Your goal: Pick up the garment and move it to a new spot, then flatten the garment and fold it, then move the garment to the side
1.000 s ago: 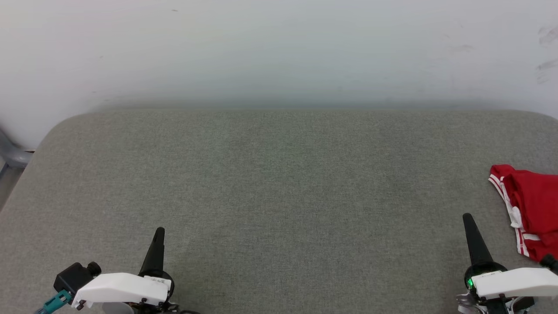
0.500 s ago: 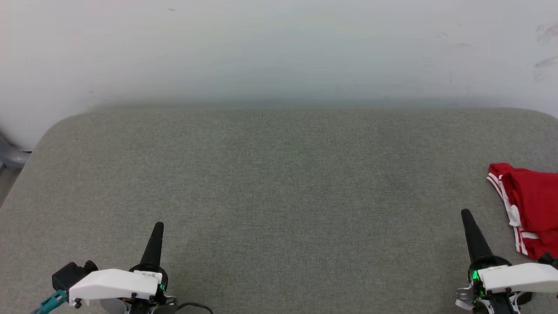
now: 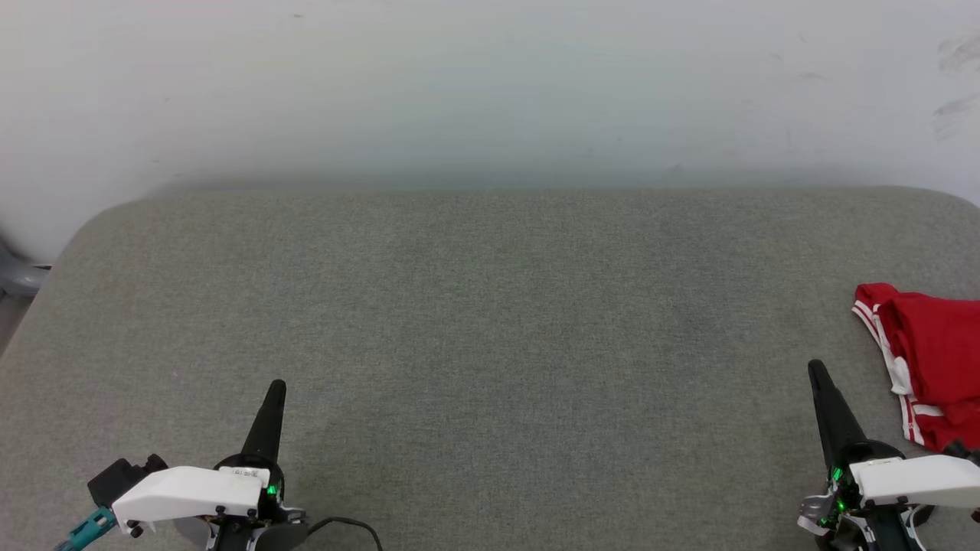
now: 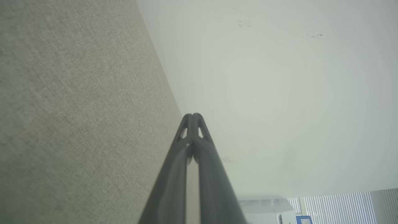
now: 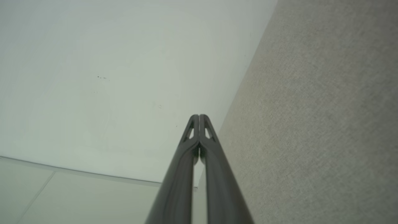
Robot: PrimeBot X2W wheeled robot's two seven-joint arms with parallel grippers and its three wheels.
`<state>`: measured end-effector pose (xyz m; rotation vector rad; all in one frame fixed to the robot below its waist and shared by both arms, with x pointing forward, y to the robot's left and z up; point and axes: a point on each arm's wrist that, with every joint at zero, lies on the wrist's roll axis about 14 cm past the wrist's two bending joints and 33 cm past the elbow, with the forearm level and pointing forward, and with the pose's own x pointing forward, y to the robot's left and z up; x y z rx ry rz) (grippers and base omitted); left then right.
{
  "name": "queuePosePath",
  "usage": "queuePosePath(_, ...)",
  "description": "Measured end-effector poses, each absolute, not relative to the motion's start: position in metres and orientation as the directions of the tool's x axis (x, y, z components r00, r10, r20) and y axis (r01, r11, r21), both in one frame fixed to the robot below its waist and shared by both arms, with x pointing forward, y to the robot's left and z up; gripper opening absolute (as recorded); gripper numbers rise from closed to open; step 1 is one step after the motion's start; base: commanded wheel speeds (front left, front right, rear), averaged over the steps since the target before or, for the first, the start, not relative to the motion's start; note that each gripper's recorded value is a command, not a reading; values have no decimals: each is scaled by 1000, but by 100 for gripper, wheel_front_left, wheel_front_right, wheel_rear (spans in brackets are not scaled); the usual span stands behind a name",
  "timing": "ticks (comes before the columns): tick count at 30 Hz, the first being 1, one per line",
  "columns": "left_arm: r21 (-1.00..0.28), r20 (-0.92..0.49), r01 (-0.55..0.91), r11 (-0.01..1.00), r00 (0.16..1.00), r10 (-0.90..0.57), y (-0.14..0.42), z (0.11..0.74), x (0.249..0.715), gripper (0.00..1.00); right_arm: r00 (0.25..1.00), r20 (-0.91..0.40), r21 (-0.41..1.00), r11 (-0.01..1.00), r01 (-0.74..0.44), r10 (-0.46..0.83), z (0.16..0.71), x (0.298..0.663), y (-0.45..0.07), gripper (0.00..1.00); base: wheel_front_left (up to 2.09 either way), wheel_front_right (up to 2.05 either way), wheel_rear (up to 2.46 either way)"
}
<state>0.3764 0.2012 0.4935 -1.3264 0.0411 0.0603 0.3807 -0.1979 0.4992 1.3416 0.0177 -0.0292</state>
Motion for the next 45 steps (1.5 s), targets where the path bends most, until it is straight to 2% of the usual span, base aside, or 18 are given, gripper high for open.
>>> queuePosePath(31,-1000,-10,-10,3,1000,0,200,504,388,0,1000,-12,1000,2,12,1,504,387,-200,0,0,0,0)
queuePosePath(45,-1000,-9,-9,-3,1000,0,200,505,388,0,1000,-8,1000,-4,8,1,505,388,-200,0,0,0,0)
